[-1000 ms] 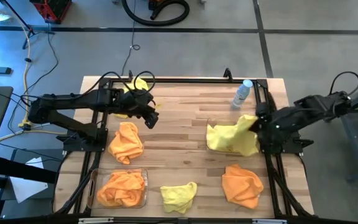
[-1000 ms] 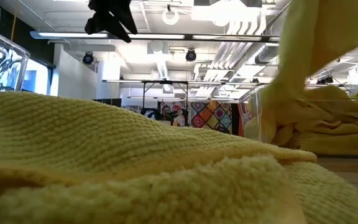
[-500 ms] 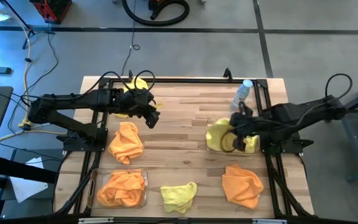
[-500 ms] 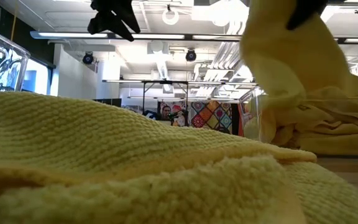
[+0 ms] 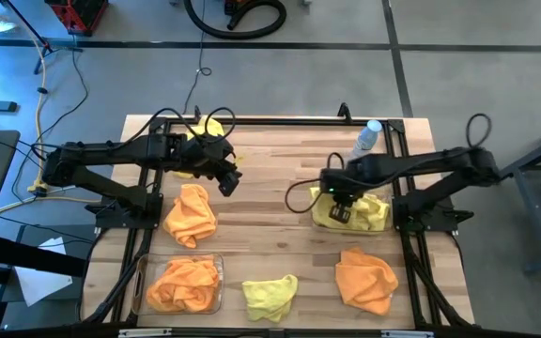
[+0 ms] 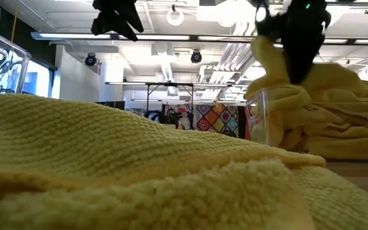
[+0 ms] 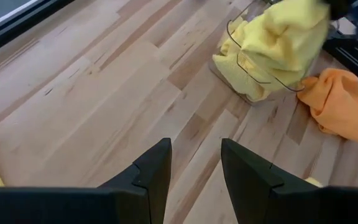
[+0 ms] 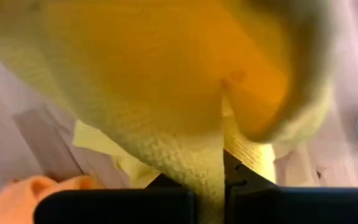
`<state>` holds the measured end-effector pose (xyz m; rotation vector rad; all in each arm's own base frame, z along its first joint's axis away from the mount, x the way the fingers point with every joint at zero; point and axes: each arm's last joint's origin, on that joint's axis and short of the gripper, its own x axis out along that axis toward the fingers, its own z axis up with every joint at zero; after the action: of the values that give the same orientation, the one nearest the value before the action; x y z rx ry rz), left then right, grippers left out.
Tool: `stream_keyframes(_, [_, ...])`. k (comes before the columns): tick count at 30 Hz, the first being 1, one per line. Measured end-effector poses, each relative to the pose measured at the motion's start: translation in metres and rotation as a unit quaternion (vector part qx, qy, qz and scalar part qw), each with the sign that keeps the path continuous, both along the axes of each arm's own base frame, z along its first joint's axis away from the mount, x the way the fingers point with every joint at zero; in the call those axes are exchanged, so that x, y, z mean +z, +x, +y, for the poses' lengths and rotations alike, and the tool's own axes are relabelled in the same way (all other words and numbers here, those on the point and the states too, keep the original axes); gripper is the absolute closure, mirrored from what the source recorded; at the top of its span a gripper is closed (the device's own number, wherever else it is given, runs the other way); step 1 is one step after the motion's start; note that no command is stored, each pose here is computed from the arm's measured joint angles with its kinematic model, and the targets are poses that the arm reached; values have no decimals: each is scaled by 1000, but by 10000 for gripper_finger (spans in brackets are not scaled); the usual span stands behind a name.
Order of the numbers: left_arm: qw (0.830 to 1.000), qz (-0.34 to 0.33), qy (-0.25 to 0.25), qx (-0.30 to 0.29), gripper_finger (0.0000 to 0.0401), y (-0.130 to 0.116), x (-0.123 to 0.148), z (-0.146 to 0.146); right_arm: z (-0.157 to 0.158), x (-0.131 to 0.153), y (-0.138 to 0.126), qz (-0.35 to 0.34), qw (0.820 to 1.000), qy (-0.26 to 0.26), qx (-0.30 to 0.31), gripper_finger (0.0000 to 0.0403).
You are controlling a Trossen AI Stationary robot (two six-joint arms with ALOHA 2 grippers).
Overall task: Sort microfiber towel by color & place in baskets
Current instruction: Put the yellow microfiber cloth into the right transparent bin
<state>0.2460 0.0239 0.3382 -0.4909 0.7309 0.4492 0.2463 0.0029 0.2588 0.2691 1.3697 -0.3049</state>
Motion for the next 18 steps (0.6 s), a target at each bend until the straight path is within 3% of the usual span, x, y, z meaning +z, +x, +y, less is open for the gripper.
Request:
stream_keyframes(5, [1000,2,7,-10,274,0,0,-4,0,-39,7,20,999,29,-3,403])
stream_keyframes(11, [1000,4,21,-15,274,0,0,-6,0,-81,-11,-32,996,46,-67,402])
stream_keyframes(18, [1000,3,15,-15,274,0,0,-6,1,-83,-26,-53,989,69,-121,373])
